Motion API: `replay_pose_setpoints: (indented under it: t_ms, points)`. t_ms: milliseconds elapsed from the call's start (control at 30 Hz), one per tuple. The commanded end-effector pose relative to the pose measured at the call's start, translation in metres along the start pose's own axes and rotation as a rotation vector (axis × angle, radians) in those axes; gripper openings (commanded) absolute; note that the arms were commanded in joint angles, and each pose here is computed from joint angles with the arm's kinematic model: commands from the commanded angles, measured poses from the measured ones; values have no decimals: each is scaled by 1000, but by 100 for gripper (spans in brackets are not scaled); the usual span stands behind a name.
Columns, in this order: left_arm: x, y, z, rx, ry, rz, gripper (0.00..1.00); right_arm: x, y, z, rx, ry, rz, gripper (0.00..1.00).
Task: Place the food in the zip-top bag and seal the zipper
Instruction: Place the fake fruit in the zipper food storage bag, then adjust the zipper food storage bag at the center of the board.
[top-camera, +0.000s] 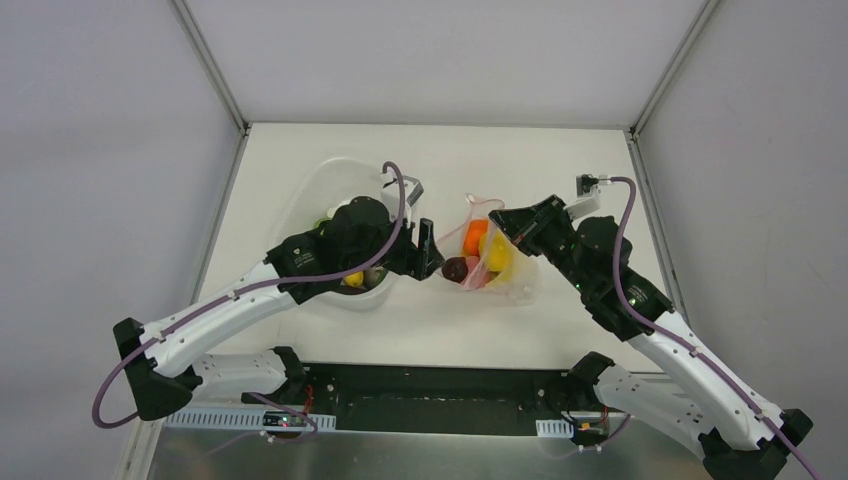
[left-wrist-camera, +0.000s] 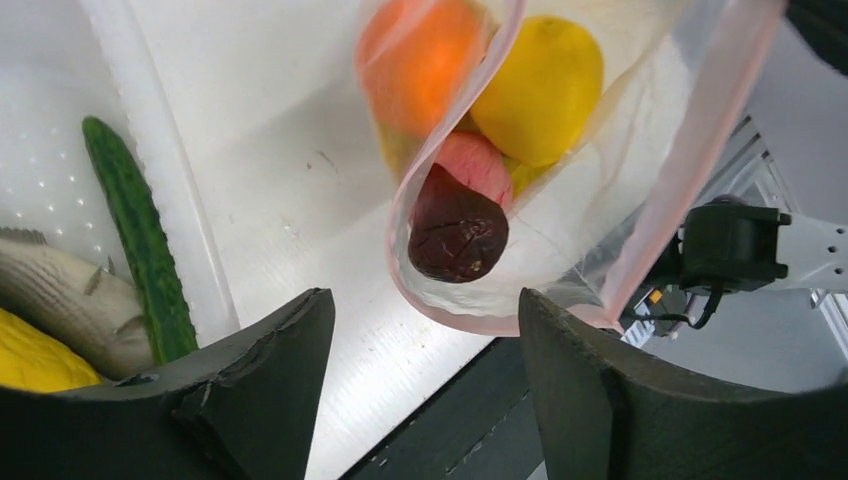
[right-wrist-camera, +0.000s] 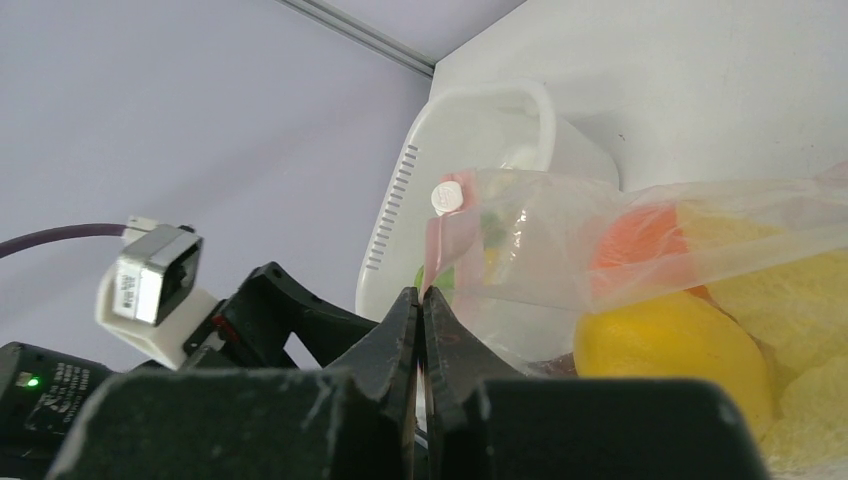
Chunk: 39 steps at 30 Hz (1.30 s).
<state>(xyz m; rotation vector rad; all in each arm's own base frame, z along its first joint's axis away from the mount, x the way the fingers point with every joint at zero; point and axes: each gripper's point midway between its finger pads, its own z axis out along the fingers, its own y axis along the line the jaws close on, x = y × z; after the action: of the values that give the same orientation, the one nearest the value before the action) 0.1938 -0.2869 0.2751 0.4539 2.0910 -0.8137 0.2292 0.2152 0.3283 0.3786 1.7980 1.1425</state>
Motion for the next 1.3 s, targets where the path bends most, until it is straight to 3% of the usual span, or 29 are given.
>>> replay_pose_setpoints:
  t_ms: [0, 167, 367, 533, 733, 1000, 1267]
  points:
    - [19, -2, 16, 8, 60, -42, 66, -19, 25, -3, -80, -61, 16, 5]
    - [26, -6, 29, 33, 83, -53, 50, -17, 25, -2, -82, -49, 16, 4]
    - [19, -9, 35, 38, 66, -45, 23, -15, 28, -4, -98, -30, -7, 5]
    - [2, -11, 34, 20, 30, -41, 0, -12, 43, -15, -139, 57, -255, 5]
    - [-34, -16, 26, -4, -42, -9, 0, -7, 44, -32, -142, 130, -361, 5]
    - [-81, -22, 11, -10, -160, -40, 0, -32, 31, -52, -54, 16, -362, 8]
    - [-83, -39, 23, 80, -131, -70, 0, -32, 13, -52, -3, -37, -246, 12]
